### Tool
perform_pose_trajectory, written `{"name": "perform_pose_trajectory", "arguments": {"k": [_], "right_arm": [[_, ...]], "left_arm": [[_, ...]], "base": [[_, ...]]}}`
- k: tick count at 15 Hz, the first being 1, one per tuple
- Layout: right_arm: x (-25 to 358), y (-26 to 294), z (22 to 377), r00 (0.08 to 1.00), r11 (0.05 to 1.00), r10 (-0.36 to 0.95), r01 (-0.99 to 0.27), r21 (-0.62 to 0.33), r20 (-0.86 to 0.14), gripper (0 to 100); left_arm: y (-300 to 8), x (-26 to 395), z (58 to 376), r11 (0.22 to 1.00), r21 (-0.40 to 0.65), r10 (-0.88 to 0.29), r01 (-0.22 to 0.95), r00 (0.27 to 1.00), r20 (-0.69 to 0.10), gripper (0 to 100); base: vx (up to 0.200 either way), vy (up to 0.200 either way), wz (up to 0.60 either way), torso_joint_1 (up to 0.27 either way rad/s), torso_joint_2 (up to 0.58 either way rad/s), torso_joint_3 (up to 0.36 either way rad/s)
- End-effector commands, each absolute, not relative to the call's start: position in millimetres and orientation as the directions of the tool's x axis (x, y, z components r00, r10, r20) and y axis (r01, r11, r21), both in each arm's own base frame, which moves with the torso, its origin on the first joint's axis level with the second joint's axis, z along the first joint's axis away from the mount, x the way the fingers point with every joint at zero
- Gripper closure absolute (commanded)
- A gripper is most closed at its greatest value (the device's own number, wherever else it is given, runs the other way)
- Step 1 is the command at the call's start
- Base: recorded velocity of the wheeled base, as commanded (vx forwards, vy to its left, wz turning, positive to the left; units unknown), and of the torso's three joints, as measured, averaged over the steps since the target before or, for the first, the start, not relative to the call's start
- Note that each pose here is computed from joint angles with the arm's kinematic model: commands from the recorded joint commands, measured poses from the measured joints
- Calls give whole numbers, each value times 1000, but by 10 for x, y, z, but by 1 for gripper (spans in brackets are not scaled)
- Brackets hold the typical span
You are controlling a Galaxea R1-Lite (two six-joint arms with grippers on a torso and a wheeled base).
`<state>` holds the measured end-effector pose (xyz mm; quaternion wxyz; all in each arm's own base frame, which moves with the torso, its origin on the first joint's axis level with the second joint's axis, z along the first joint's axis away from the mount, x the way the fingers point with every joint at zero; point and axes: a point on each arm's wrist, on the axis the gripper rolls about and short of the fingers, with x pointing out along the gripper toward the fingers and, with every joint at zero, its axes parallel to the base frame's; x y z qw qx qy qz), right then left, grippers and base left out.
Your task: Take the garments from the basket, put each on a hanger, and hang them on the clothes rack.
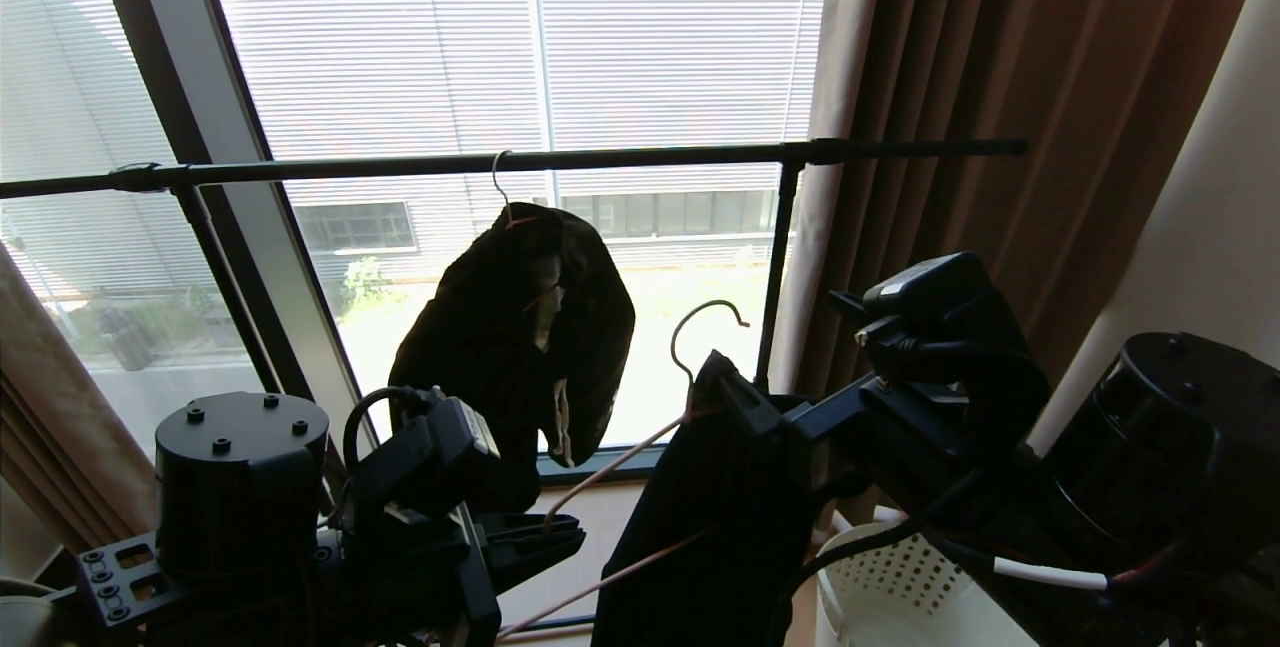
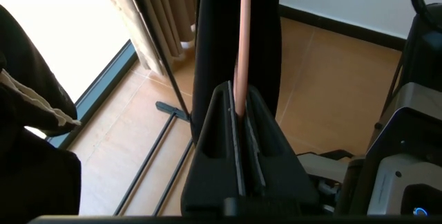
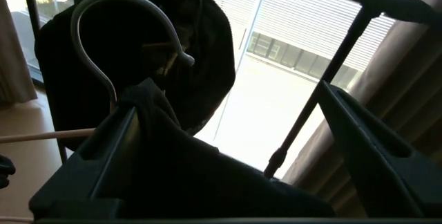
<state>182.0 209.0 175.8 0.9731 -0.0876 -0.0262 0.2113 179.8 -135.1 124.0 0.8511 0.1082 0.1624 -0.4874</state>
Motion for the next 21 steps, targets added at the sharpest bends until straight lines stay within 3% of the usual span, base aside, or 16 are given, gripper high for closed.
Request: {"name": "perform_pose_trajectory", "arguments": {"k": [1, 21], "right_arm": [[1888, 2135, 1719, 914, 899, 407, -399, -181, 4, 0], [1767, 2015, 1605, 909, 885, 414, -414, -214, -48, 0]], "left_arm": [[-1347, 1793, 1250, 502, 28, -795, 865, 474, -378, 100], [-1241, 2015, 1326, 580, 47, -759, 813, 561, -331, 100]], "base": [[0, 0, 0, 0, 0, 0], [0, 0, 0, 0, 0, 0]]}}
